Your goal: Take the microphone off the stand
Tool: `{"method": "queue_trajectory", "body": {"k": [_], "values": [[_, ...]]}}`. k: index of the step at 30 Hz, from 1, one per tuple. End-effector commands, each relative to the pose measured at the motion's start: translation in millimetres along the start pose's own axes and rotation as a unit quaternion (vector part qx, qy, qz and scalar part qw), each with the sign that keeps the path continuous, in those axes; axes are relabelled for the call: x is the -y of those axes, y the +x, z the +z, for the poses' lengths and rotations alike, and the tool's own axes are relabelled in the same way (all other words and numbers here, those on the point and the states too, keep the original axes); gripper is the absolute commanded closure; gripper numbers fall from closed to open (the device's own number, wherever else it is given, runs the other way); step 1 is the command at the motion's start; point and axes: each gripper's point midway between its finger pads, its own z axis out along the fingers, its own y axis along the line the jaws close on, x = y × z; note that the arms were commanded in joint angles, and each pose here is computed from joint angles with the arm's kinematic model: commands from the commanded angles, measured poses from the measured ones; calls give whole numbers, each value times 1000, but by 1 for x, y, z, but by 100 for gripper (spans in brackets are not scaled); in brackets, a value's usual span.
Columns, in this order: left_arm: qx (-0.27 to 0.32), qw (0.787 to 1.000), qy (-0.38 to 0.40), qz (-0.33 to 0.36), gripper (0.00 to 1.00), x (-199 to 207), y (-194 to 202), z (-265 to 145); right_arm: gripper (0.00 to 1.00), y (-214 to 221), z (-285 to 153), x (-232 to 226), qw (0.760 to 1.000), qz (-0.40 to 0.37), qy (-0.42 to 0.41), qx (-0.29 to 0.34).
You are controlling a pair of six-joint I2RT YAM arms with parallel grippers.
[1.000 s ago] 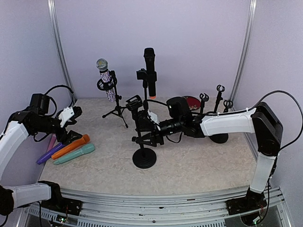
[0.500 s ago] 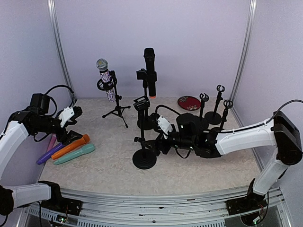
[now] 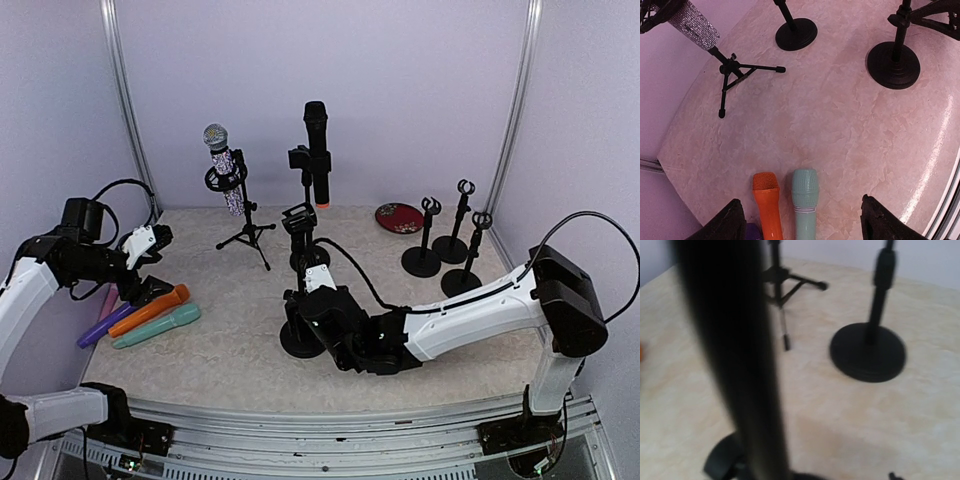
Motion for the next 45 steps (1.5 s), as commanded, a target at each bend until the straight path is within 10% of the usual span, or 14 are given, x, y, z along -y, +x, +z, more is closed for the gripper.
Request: {"method": "queue_trajectory", "body": {"k": [1,8,18,25,31,39,45], "values": [[7,1000,-5,12,23,1,-6,-6,29,-23,-1,8,995,42,67,53],[3,1000,-8,17,23,2,-3,-5,43,-35,0,4,994,18,54,93],[0,1000,-11,22,23,2,-1,-6,100,-55,-5,4,989,2,-25,143],[-1,1000,-10,23,23,3,0,-6,100,-90,-30,-26,939,-82,-270,196],[0,1000,-11,23,23,2,-1,-7,100,-87,-55,-50,849,-146,-480,164],[-1,1000,-8,20,23,1,-3,-7,100,-69,-46,-48,778,-136,-606,94],[-2,1000,-11,22,23,-1,-3,-7,100,-54,-29,-40,773,-153,-613,49]]}}
